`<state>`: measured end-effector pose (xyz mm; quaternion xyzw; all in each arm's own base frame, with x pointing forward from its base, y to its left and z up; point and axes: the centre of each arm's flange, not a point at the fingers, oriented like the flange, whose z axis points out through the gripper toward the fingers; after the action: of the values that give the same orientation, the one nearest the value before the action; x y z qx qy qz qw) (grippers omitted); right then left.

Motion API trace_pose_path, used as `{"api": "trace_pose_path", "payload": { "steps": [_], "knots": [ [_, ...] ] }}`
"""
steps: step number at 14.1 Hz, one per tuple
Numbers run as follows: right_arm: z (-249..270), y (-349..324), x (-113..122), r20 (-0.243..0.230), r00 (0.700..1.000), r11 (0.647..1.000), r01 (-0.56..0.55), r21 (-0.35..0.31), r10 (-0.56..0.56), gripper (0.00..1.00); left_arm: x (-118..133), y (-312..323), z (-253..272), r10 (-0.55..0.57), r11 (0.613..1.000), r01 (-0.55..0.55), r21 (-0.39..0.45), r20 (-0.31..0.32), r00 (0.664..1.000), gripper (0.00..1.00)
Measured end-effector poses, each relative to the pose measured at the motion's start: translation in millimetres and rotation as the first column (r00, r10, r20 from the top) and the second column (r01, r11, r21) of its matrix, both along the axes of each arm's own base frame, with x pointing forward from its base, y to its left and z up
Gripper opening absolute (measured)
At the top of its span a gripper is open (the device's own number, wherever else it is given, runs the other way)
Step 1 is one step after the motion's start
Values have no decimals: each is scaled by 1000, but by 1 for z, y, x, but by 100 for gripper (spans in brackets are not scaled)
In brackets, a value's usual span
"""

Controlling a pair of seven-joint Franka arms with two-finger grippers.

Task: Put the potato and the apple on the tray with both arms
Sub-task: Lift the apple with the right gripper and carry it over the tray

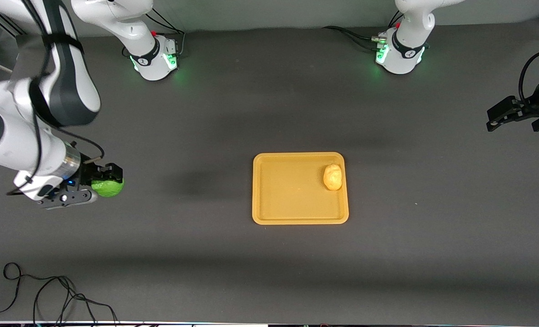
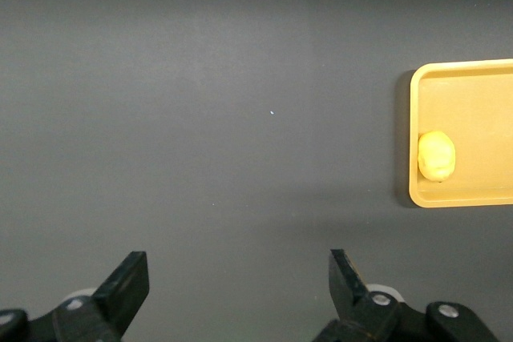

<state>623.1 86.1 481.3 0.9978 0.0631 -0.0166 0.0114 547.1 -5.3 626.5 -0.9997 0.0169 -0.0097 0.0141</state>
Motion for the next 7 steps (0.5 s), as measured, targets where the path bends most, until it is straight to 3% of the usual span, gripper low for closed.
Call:
{"api": "trace_pose_path", "payload": {
  "steps": [3, 7],
  "knots": [
    [22, 90, 1, 25, 998, 998, 61, -1, -61, 74, 0, 0, 0, -1, 1000, 1, -1, 0, 1000, 100],
    [0, 238, -12, 37, 983, 983, 183, -13, -182, 74, 1, -1, 1, -2, 1000, 2, -2, 3, 1000, 100]
  ]
}}
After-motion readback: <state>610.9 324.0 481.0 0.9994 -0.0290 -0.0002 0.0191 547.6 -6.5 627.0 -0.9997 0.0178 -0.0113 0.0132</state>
